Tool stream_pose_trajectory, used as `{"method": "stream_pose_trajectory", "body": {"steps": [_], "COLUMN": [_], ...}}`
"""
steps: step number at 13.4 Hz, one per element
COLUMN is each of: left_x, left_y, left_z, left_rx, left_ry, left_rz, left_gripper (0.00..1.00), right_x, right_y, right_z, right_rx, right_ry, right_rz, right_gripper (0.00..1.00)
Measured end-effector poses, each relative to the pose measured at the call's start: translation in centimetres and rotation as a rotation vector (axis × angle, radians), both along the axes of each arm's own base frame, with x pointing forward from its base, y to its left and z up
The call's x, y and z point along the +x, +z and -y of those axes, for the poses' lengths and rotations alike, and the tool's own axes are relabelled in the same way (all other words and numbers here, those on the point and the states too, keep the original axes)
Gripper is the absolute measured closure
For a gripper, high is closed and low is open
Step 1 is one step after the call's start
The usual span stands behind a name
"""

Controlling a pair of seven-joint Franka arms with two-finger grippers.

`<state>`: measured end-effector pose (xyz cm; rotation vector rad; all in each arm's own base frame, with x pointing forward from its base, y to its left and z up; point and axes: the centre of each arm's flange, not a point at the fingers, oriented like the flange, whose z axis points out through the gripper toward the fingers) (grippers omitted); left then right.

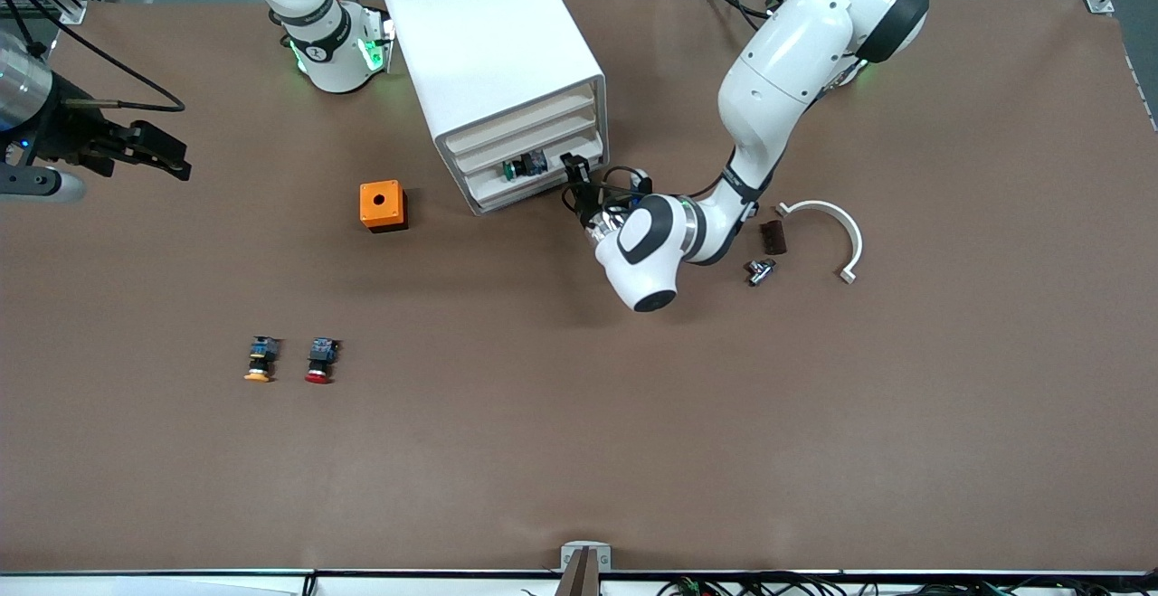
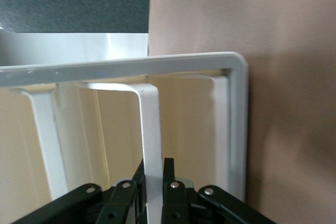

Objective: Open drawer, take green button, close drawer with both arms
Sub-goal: 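Reach the right gripper into the open drawer while the left gripper holds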

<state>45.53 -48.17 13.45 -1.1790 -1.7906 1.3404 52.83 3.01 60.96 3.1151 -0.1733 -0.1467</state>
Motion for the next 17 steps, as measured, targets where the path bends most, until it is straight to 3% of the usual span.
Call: {"method": "stream_pose_trajectory", "body": {"steps": [6,10,11,14,17], "left_x": [8.1,9.4,9.9,11.4,13.9], "left_y": [1.6,2.0,2.3,4.0,6.3], "left_z": [-6.5,-7.8,-7.9,-9.1,-12.1], "left_rx": [-0.100,-0.149,-0.167,-0.165,-0.158], "left_ry": [0.088,0.097,0.097,0.084,0.114], "left_rz": [0.134,0.174,0.195,0.251,0.302], "left_gripper": [0.86,0.82,0.75,0.38,0.08], "right_x": [0.3,0.5,0.5,-0.6,-2.4], "right_y": [-3.3,-8.2,-9.5,-13.8,-19.0], "right_z": [-10.5,-20.5,-22.7,-30.3,-36.5], "right_rx": [-0.041,-0.022,-0.018,-0.004,0.024], "right_ry": [-0.253,-0.417,-0.461,-0.593,-0.722], "right_rz": [-0.011,-0.018,-0.017,-0.003,0.017], "right_gripper": [0.00,0.00,0.00,0.00,0.00]}}
